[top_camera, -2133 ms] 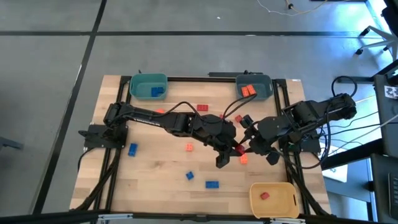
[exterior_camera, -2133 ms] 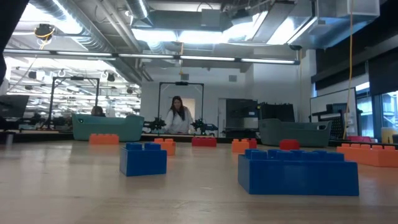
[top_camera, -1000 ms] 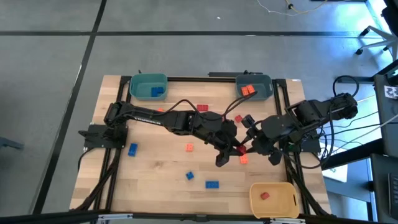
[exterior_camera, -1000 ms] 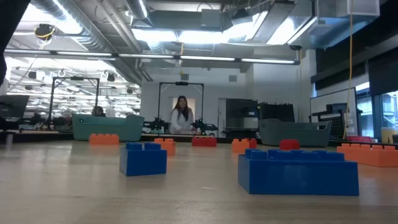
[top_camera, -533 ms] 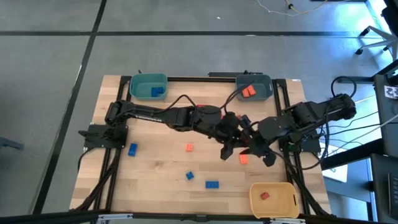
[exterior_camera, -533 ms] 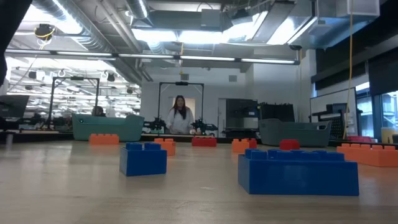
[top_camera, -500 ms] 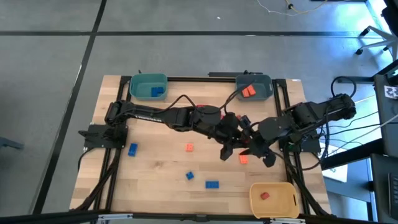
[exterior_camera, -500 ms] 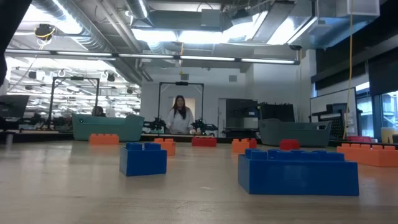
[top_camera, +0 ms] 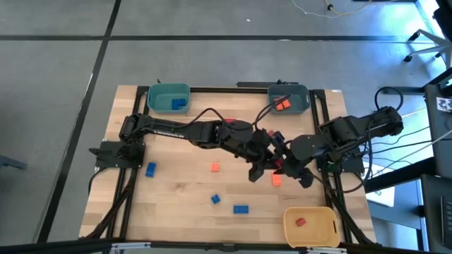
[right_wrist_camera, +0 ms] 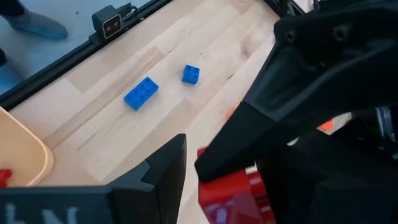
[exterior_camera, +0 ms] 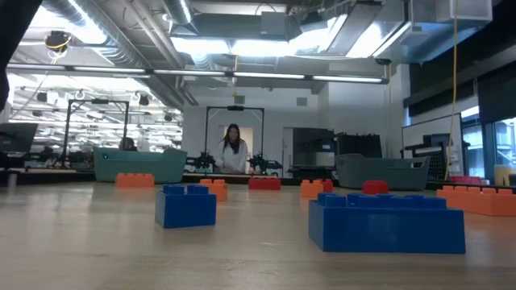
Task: Sort & place blocks by color
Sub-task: Put the red game piece into the yellow bin
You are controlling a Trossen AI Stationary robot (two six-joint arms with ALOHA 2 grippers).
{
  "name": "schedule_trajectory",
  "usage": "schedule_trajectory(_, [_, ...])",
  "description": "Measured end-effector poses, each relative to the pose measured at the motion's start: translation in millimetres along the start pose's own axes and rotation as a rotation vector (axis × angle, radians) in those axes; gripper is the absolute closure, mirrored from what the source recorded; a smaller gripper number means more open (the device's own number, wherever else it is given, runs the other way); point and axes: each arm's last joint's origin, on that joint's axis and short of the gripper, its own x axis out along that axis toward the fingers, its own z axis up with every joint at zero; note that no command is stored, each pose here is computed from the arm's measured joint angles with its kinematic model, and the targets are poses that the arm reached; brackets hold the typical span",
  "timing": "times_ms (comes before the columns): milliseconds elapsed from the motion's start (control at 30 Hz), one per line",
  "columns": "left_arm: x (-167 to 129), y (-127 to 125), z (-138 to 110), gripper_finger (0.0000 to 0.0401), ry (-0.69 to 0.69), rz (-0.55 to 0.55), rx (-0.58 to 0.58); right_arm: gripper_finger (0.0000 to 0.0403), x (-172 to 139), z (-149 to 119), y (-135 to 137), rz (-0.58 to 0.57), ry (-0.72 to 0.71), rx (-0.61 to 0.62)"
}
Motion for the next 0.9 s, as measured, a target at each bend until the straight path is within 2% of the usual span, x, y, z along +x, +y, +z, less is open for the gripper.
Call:
schedule_trajectory(300, [0.1, -0.8, -0.7, 0.0275, 0.008, -0.009, -0.013, 0.0223, -1.0, -0.6, 0.1, -0.002, 0.003, -0.003])
schedule_trajectory(600, [0.0, -2.1, -0.6, 0.0276, 0.012, -0.031, -0.018, 0.0279, -2.5, 0.0, -0.4, -0.010, -0.005, -0.007])
schedule_trajectory(767, [0.1, -2.2, -0.6, 0.0277, 0.010, -0.032, -0.018, 0.0288, -2.5, -0.1, -0.1, -0.006, -0.005, -0.008])
schedule_trajectory(900, [0.1, -2.3, -0.6, 0.0246, 0.011, -0.033, -0.020, 0.0291, -2.4, -0.5, 0.0, -0.003, -0.001, -0.004])
